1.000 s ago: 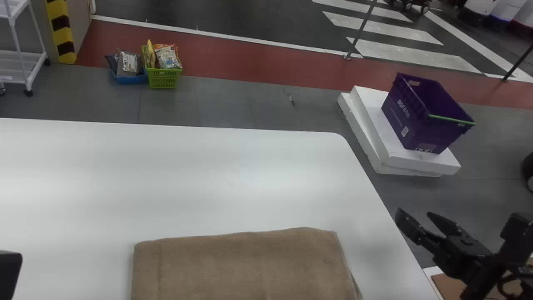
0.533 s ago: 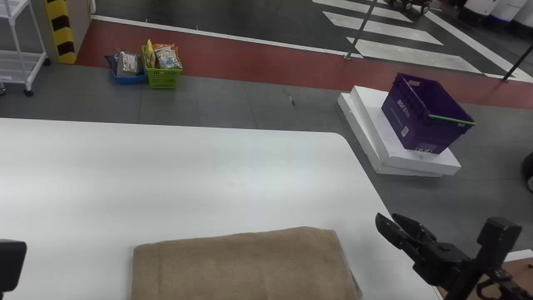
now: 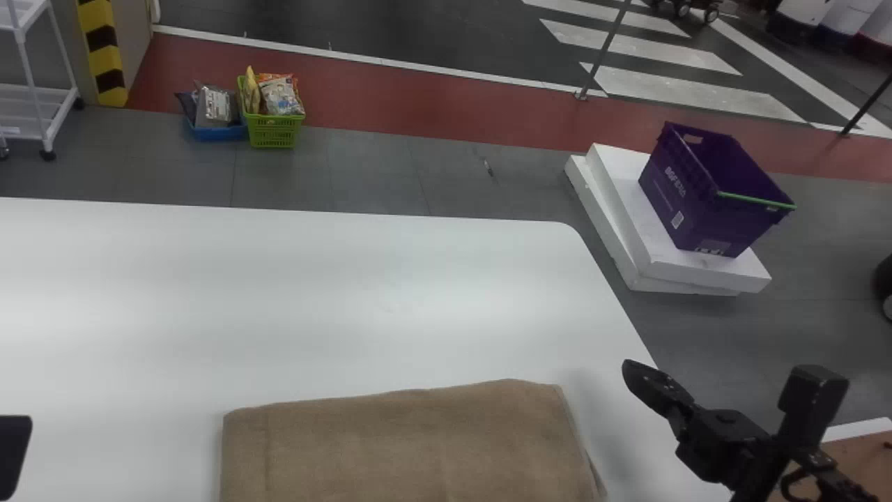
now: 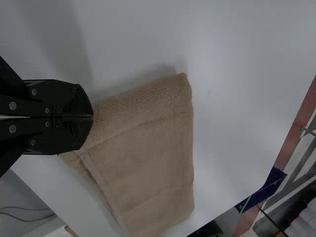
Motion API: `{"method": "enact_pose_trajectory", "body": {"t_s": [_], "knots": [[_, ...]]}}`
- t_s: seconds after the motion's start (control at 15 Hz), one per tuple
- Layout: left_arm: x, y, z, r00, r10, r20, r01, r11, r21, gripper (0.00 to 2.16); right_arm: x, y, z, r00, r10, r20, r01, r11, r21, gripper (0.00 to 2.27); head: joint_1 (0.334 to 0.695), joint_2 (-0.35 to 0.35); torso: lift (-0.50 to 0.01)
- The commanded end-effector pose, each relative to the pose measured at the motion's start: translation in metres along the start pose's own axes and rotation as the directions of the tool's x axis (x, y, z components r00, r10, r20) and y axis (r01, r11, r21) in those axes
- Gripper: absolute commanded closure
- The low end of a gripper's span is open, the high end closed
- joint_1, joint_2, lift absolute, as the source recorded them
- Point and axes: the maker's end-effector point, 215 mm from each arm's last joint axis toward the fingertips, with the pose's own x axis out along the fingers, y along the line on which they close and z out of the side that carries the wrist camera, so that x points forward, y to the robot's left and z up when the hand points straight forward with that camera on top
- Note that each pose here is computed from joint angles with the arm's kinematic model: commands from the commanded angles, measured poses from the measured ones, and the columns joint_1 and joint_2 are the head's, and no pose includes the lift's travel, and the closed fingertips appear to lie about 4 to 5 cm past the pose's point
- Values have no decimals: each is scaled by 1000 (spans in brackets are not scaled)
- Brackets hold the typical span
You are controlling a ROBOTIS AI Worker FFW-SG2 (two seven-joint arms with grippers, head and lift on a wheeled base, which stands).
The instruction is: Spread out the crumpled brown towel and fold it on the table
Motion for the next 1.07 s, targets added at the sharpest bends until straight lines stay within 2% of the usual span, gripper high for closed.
{"method": "enact_pose_trajectory", "body": {"t_s": [0.0, 0.13, 0.4, 0.53, 0.67, 0.73, 1.0], "knots": [[6, -12, -2, 1000, -24, -7, 24, 1000, 4, 1308, 3, 5, -7, 1000, 8, -11, -8, 1000, -1, 1713, 695, -350, -127], [11, -18, -5, 999, -33, -17, 33, 999, 7, 1308, 5, 7, -13, 1000, 15, -17, -15, 1000, -5, 1713, 695, -350, -127], [19, -15, -4, 1000, 1, -16, -1, 1000, 27, 1308, 10, 15, -18, 999, 30, -20, -31, 999, -13, 1713, 695, -350, -127], [19, -6, -3, 998, 54, -13, -54, 998, 35, 1271, 11, 17, -20, 999, 34, -24, -35, 999, -16, 1713, 695, -350, -127], [14, -2, 0, 997, 80, -9, -80, 996, 35, 849, 13, 19, -23, 999, 39, -28, -39, 999, -16, 1713, 695, -350, -127], [10, -5, 6, 996, 90, 7, -90, 995, 46, 417, 14, 21, -24, 999, 42, -28, -43, 999, -18, 1713, 695, -350, -127], [9, -4, 6, 992, 129, -1, -128, 990, 56, 286, 15, 22, -24, 999, 43, -27, -43, 999, -28, 1713, 695, -350, -127]]}}
